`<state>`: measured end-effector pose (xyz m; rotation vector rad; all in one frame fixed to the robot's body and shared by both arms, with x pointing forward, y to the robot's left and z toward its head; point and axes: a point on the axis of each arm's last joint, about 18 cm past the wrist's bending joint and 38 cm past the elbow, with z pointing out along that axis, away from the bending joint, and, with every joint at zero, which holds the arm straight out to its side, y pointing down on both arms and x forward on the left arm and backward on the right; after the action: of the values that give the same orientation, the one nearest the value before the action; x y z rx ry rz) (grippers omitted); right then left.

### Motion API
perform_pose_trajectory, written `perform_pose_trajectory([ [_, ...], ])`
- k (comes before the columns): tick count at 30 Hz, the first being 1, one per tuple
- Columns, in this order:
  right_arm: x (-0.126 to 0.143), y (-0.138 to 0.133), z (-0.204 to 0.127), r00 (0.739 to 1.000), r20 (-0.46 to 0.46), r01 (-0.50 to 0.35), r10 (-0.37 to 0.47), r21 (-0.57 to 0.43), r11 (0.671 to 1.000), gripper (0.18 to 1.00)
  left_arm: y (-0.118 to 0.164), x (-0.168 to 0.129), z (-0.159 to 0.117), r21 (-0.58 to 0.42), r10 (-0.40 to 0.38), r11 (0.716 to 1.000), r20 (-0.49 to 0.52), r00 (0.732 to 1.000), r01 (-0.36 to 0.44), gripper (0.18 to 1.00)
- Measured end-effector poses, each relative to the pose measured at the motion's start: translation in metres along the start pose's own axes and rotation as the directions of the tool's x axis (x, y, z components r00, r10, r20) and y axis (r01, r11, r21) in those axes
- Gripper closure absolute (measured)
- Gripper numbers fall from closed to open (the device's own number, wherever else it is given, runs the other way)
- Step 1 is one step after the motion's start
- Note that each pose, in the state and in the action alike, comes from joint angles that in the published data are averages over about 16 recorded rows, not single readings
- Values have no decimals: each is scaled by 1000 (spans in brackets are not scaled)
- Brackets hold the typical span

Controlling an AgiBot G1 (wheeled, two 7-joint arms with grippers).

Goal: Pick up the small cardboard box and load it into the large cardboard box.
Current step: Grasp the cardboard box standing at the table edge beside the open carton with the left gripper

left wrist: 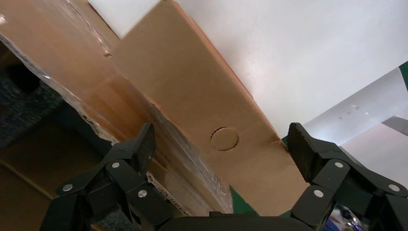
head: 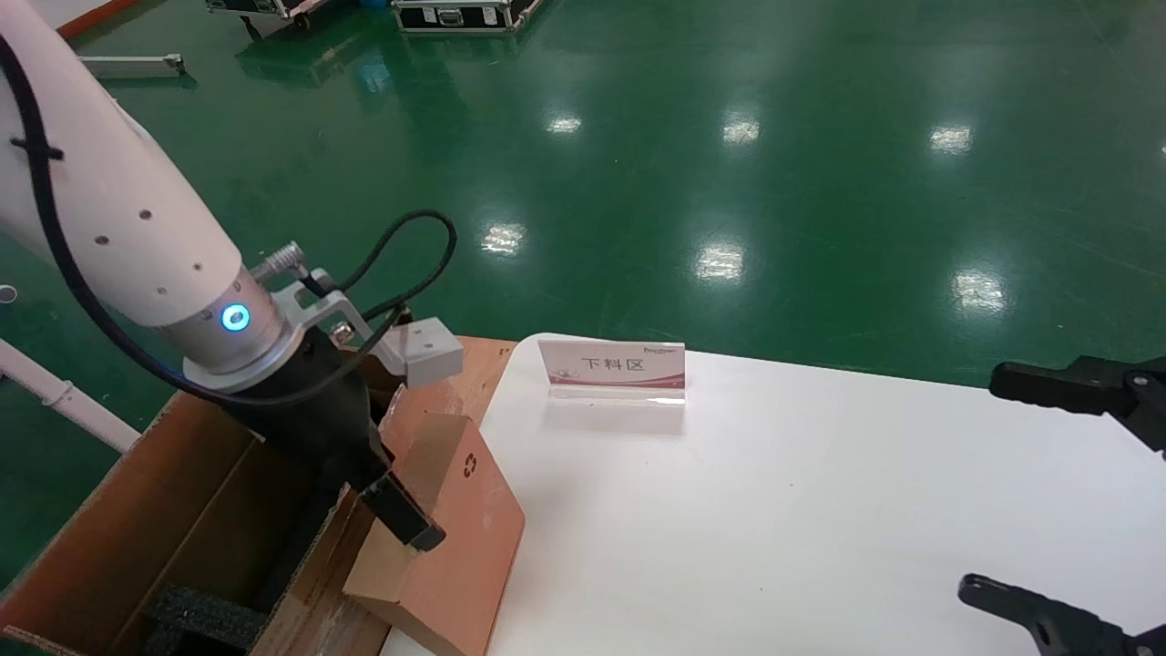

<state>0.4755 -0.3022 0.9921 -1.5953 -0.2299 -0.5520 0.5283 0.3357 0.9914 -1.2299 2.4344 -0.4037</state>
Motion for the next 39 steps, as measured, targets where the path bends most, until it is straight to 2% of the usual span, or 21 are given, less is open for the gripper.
perform_pose_trajectory([
  [12,0,0,0,1000,0,0,0,0,1000,178,4,-1,16,-26,-5,1000,-4,1000,5,184],
  [25,0,0,0,1000,-1,0,0,0,1000,187,4,-1,17,-27,-3,1000,-4,1000,3,195],
  [32,0,0,0,1000,-1,0,0,0,1000,234,4,-1,16,-26,-4,1000,-4,1000,4,238],
  [39,0,0,0,1000,-1,0,0,0,1000,330,4,-1,16,-25,-5,1000,-5,1000,5,331],
])
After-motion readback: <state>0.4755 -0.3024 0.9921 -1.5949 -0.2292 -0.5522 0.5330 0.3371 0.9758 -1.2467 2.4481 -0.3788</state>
